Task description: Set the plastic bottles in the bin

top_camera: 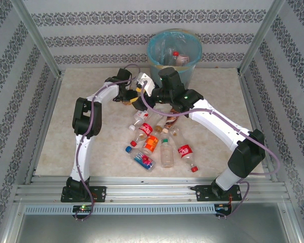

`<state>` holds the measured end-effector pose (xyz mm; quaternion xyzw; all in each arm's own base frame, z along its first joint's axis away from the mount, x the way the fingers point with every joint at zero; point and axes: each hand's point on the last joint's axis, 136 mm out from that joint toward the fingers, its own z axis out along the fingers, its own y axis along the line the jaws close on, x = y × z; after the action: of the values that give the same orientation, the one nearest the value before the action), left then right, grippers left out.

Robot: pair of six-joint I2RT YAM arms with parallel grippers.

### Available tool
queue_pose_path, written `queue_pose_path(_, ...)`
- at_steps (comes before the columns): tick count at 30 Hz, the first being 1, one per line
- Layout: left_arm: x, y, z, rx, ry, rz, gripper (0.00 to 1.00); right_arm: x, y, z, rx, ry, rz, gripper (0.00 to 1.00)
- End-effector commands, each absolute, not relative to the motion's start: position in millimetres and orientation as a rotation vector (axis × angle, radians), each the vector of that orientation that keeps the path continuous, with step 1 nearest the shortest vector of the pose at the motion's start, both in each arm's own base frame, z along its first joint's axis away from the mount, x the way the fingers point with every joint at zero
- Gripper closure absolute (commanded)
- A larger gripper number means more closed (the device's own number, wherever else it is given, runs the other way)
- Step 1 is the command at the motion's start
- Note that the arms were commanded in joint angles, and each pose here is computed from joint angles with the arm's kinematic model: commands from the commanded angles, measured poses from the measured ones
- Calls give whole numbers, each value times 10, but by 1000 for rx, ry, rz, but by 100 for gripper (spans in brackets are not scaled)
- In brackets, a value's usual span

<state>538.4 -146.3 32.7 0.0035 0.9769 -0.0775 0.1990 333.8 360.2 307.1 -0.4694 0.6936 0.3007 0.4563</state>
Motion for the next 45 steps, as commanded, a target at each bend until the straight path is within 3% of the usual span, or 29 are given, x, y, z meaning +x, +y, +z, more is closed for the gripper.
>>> queue_pose_path(1, 5340, -1425, 382, 33, 2743, -181, 32, 3285, 3633, 3141, -1173, 1684, 731, 36)
queue_pose_path(12, 5351, -1298, 1003, -13, 2568, -170, 37, 3212, 3599, 3339, -1162, 1640, 725, 36)
queue_pose_path(24, 5026, -1143, 2016, -9, 2277, -190, 40, 2985, 3630, 3629, -1165, 1549, 691, 36)
queue_pose_path(35, 4585, -1299, 2879, 129, 2000, -369, 40, 2929, 3576, 4055, -1056, 1432, 648, 38)
queue_pose_path(45, 3906, -1733, 3683, 519, 1602, -530, 40, 2990, 3215, 4633, -841, 1396, 655, 36)
